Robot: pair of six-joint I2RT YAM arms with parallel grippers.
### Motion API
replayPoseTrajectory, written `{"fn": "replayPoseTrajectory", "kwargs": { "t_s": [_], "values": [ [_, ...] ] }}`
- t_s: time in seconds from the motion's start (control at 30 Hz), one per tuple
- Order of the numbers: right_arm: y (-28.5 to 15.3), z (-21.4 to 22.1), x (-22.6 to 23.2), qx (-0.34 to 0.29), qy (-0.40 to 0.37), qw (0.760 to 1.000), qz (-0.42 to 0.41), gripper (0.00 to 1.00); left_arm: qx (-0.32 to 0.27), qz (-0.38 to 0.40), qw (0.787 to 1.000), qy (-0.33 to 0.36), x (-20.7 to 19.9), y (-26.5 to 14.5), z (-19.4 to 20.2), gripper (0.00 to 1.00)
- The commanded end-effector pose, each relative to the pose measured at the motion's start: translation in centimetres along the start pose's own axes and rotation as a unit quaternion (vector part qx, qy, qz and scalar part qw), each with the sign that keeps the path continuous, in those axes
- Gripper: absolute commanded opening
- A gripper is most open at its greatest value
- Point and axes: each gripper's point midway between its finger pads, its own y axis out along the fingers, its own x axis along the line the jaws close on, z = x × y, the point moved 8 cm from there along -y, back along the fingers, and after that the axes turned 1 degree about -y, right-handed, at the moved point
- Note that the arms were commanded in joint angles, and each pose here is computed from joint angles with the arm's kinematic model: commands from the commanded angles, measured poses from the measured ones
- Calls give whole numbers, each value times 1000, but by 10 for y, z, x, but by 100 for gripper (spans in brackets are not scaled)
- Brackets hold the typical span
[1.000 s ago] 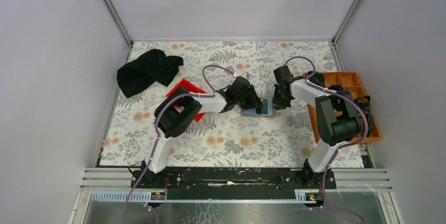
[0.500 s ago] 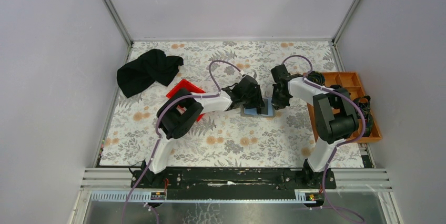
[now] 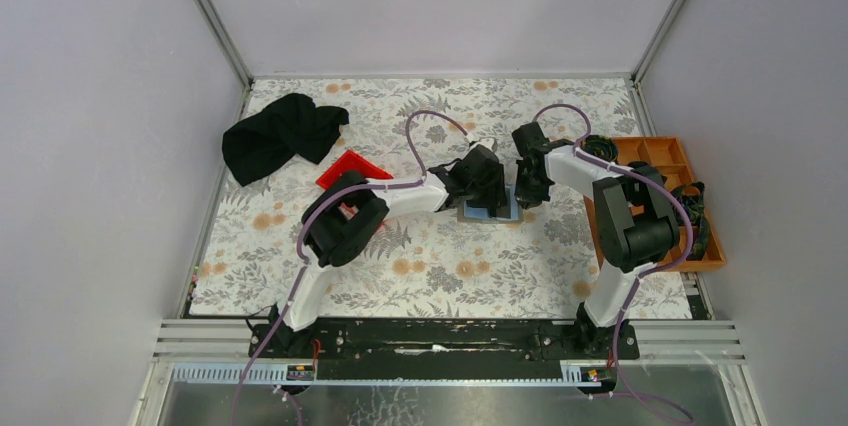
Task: Put the credit cards into the card holder
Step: Insert the credit card into the card holder.
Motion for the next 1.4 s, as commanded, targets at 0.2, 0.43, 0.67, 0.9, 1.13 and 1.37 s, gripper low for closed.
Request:
{"fn": "replayPoseTrajectory", "kwargs": {
  "t_s": [0.2,0.43,0.67,0.9,1.13,1.37],
  "values": [
    [1,1,37,-1,-4,996,-85,14,124,-67,989,36,27,10,64,57],
    [1,2,37,-5,-1,996,-90,14,129,-86,987,48,29,6,67,61],
    [2,2,37,-6,4,996,-88,14,106,-116,986,60,30,-5,59,63],
    [3,3,37,-6,6,996,-90,14,69,-138,986,70,29,-16,45,67],
    [3,1,39,-7,6,995,-96,14,51,-150,985,75,27,-21,38,68],
    [4,3,39,-4,4,995,-97,14,17,-138,987,75,19,-26,25,68]
  ]
}}
